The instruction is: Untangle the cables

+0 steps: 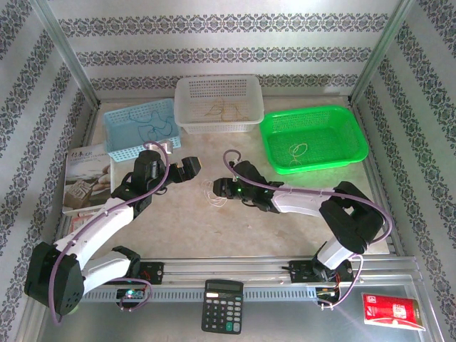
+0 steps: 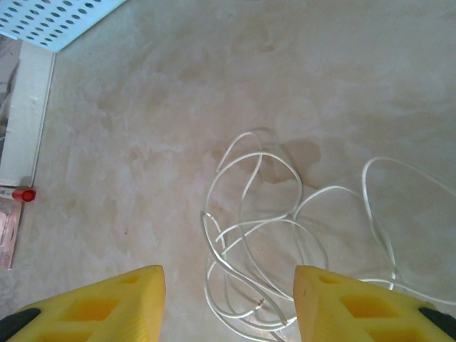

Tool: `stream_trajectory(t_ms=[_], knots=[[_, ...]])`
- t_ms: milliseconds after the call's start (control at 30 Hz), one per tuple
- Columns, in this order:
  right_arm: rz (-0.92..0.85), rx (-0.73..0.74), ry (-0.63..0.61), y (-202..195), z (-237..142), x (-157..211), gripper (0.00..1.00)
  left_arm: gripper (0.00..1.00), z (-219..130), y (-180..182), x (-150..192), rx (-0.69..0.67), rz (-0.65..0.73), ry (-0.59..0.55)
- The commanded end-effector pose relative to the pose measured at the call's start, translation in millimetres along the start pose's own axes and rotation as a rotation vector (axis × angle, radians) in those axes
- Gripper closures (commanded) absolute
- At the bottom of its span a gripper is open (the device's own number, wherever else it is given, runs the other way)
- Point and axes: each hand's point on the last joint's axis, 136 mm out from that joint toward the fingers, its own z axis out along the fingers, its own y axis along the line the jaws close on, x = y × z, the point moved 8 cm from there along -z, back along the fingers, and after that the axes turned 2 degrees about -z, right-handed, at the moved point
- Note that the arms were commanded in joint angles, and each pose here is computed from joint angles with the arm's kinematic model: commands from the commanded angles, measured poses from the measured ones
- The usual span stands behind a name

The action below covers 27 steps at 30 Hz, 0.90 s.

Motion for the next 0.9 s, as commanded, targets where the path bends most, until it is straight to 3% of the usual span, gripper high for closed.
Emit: stream_trajectory(t_ms=[0, 500, 667, 867], knots=[[0.009, 0.018, -0.006, -5.3, 4.1, 6.9, 0.5, 0.0, -4.0, 1.9, -0.1, 0.006, -0.002, -0.009], [0.027, 0.014, 0.006, -10.5, 6.4, 14.0, 0.68, 0.0, -2.6, 0.4, -2.2, 0.022, -0.002, -0.022], [0.036, 0.005, 0.003, -9.2, 5.5, 13.1, 0.65, 0.0, -2.5, 0.3, -2.4, 0.023, -0.001, -0.024], [0.035, 0.002, 0.005, -8.3, 4.9, 14.0, 0.69, 0.0, -2.7, 0.2, -2.0, 0.025, -0.001, -0.027]])
